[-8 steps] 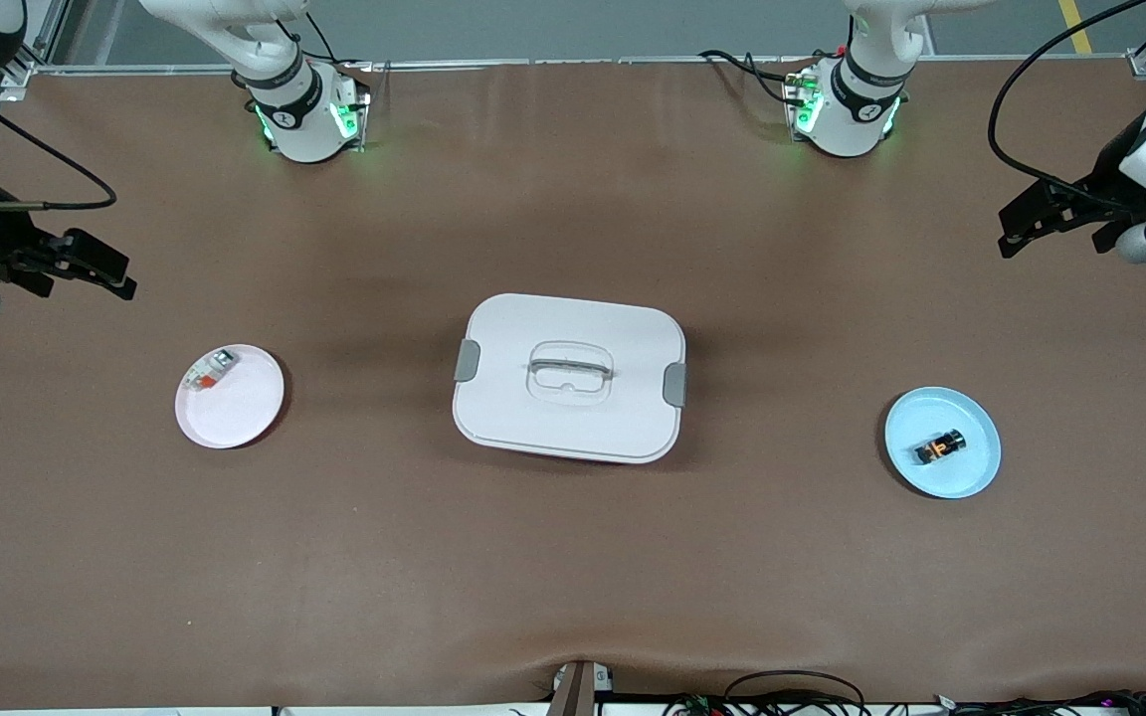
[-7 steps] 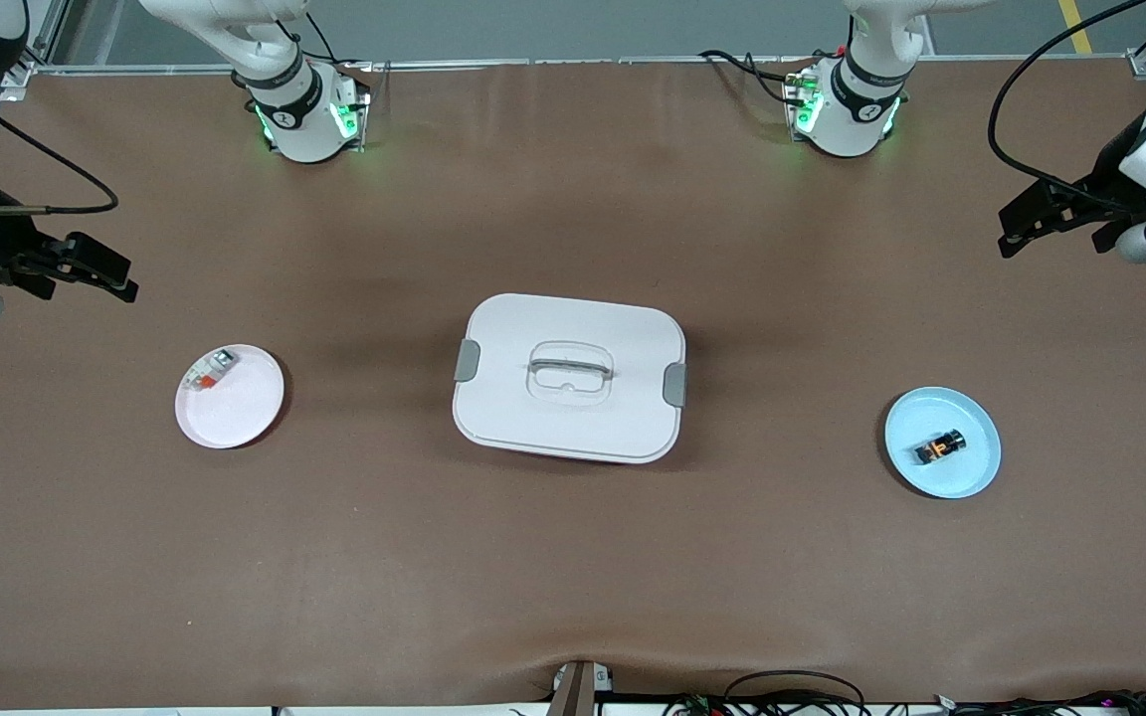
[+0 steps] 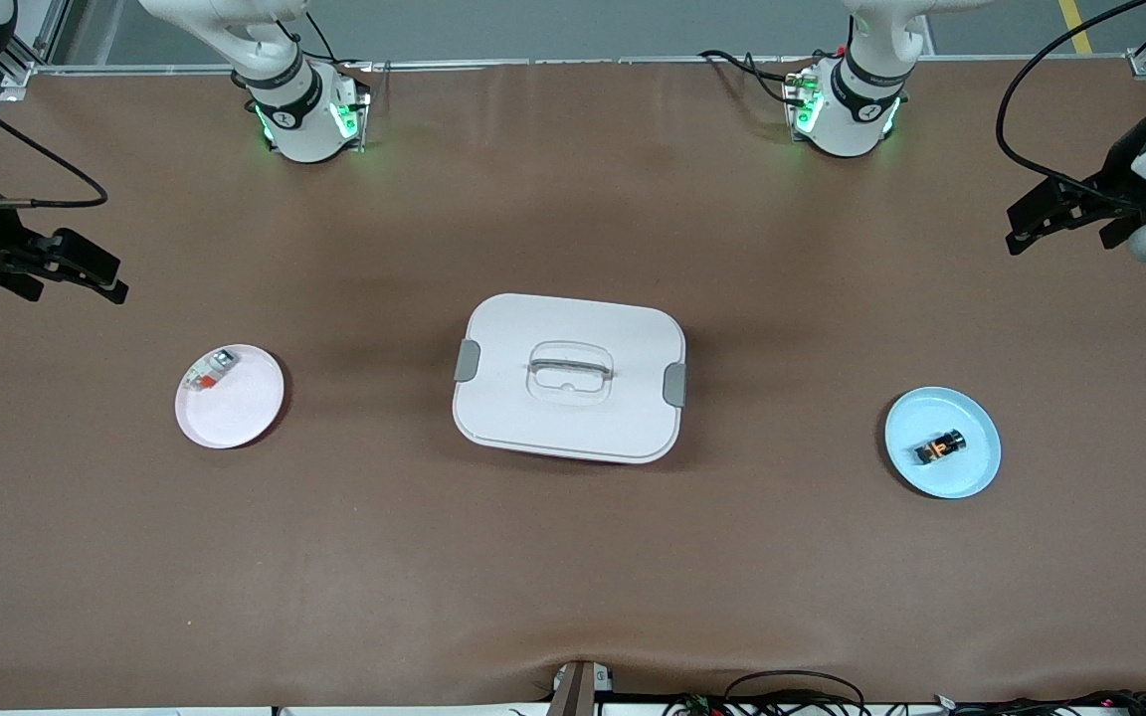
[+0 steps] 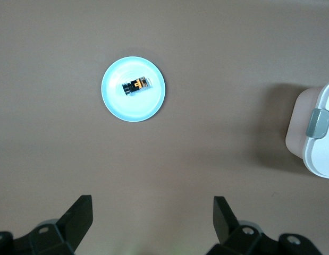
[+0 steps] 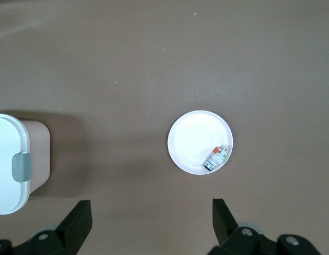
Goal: Transfer orange switch to right arm and place
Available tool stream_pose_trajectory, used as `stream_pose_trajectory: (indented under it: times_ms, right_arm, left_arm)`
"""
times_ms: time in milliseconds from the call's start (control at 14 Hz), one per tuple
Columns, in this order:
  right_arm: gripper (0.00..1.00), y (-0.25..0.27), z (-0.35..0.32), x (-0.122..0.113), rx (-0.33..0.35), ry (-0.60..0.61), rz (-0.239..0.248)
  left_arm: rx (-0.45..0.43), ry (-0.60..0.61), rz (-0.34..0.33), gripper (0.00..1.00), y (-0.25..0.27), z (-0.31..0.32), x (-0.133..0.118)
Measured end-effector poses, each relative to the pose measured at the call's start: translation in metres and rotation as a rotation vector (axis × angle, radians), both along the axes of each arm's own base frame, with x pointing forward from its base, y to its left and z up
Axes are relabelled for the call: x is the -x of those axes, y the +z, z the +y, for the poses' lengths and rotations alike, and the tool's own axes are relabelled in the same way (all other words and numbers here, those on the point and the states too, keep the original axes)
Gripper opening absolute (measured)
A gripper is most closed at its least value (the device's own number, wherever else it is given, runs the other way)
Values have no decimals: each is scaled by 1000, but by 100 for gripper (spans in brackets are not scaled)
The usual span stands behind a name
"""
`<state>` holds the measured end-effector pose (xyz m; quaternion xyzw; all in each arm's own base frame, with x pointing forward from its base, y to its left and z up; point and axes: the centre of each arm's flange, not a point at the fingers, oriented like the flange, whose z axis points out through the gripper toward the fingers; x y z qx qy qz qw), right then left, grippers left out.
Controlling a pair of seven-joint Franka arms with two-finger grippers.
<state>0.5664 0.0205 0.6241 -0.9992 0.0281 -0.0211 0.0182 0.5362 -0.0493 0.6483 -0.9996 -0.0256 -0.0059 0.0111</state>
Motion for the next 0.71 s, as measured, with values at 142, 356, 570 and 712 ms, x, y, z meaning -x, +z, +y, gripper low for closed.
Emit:
stream_pose_trajectory:
  times_ms: [142, 356, 570, 712]
  right_arm:
    - [100, -1, 3, -2, 0, 5, -6]
    - [100, 0, 2, -6, 0, 3, -35]
    - [100, 3, -1, -7, 1, -4, -50]
    - [100, 4, -3, -8, 1, -7, -52]
  left_arm:
    - [0, 4, 6, 100, -3, 2, -1]
    - [2, 14, 33, 100, -17, 8, -10]
    - [4, 22, 55, 100, -36, 14, -20]
    - [7, 32, 53, 100, -56, 20, -30]
